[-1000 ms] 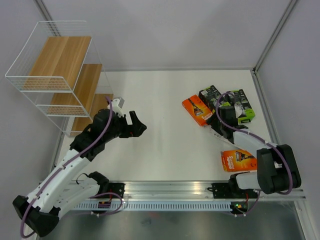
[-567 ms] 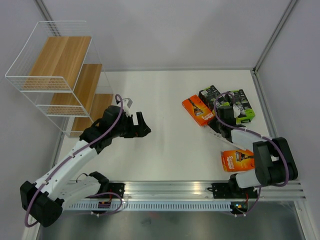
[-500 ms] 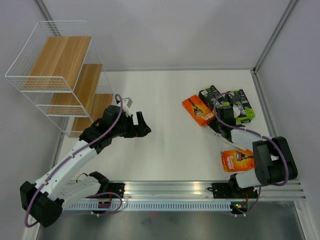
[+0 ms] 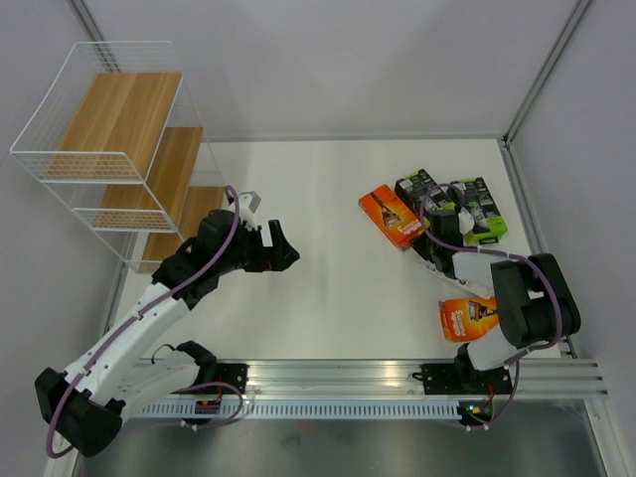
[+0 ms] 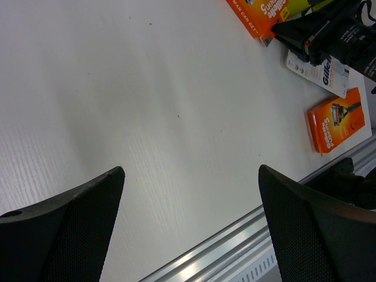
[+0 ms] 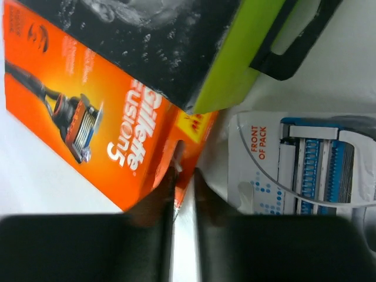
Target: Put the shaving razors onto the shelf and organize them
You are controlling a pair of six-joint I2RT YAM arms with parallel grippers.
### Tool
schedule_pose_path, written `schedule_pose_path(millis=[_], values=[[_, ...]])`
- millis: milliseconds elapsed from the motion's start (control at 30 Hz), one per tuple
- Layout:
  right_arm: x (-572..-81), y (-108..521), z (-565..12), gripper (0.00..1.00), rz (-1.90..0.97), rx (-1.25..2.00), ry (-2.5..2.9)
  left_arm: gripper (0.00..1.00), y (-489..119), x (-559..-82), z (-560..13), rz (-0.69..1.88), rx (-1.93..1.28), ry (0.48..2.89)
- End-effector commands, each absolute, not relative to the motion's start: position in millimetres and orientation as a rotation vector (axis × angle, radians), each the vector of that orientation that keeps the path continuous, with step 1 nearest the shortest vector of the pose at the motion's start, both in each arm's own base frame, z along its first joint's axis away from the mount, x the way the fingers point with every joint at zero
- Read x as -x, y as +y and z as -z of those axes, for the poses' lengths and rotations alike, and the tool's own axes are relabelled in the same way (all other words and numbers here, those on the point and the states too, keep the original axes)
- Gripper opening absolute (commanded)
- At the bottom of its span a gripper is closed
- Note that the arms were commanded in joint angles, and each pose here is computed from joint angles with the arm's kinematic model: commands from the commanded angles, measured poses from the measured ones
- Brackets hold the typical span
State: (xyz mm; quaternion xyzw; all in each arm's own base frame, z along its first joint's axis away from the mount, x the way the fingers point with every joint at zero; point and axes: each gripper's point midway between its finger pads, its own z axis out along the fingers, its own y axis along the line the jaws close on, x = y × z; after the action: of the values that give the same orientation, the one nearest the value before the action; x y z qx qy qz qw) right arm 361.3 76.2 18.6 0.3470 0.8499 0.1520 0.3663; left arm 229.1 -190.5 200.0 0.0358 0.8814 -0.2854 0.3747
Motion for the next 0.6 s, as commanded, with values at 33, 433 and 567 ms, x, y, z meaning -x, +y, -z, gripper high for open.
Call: schedule_pose_path(millis=[33,433,567], values=[[-384.3,67.5,-26.5,0.01,-0.362,-0.932,2.088,1.00,-192.9,-237.4,-233.5,0.742,-0.151,2.132],[-406.7,132.2,-94.6,0.00,-0.733,-0.556,2.109,0.99,-190.1,-250.5,-258.6,0.709,-0.115,2.074],[-402.8,158.8,-115.1,0.00,-0.833,-0.458,2.112,1.00,-187.1,-249.1,-281.2,0.713,-0.129,2.007]])
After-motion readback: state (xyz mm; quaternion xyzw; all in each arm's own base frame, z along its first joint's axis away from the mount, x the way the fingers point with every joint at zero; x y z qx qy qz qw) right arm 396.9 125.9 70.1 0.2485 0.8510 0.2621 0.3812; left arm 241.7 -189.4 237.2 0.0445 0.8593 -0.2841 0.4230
